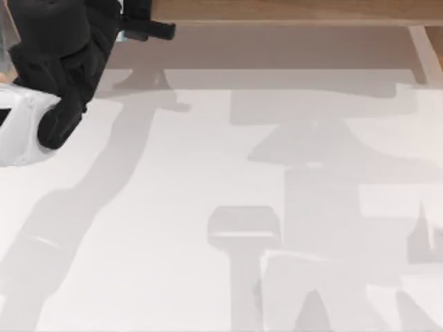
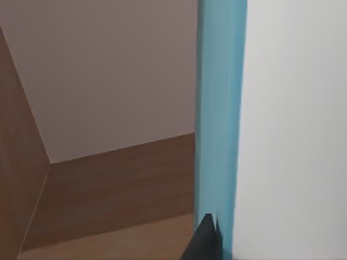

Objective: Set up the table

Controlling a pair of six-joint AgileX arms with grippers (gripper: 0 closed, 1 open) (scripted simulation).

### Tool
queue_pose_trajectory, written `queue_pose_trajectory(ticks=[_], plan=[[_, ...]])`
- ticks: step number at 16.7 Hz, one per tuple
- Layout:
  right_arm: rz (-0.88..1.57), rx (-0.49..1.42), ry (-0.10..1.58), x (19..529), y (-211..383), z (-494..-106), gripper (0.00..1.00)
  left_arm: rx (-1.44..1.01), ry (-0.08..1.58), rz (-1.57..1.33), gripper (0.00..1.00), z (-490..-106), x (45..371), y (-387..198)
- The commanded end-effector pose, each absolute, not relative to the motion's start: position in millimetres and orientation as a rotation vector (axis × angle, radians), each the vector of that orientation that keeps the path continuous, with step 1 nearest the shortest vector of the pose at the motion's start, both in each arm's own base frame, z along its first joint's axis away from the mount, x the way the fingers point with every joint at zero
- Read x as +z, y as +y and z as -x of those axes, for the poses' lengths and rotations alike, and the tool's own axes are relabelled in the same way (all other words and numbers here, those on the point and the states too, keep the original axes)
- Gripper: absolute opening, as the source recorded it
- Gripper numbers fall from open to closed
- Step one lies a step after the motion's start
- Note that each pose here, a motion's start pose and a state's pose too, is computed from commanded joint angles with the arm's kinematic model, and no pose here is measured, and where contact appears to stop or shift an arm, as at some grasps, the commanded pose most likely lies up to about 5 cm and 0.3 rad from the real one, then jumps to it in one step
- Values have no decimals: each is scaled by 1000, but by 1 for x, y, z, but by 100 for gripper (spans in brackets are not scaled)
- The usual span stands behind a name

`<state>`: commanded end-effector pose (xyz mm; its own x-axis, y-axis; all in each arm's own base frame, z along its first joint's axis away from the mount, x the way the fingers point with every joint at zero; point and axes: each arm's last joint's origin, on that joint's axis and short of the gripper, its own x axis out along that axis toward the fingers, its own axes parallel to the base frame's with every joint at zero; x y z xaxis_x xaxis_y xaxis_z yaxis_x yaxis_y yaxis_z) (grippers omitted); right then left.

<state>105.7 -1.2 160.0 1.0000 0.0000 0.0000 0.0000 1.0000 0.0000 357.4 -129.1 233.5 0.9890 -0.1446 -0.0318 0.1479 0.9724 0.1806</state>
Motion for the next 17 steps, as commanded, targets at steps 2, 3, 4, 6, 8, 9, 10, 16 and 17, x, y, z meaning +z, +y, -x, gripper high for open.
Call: queue_pose_trajectory(ticks=[2, 3, 4, 6, 8, 9, 10, 16, 17], plan=[[0, 0, 0, 160, -1, -106, 100, -205, 19, -282, 0, -342, 240, -124], [0, 0, 0, 160, -1, -106, 100, -231, 17, -335, 0, -334, 243, -120], [0, 0, 0, 160, -1, -106, 100, -256, 16, -390, 0, -326, 244, -116], [0, 0, 0, 160, -1, -106, 100, -299, 25, -506, 0, -313, 243, -103], [0, 0, 0, 160, -1, -106, 100, -332, 58, -625, 0, -302, 234, -87], [0, 0, 0, 160, -1, -106, 100, -344, 84, -683, 0, -298, 226, -77], [0, 0, 0, 160, -1, -106, 100, -352, 114, -739, 0, -295, 218, -66], [0, 0, 0, 160, -1, -106, 100, -337, 285, -1011, 0, -286, 179, 14], [0, 0, 0, 160, -1, -106, 100, -327, 307, -1047, 0, -285, 175, 29]])
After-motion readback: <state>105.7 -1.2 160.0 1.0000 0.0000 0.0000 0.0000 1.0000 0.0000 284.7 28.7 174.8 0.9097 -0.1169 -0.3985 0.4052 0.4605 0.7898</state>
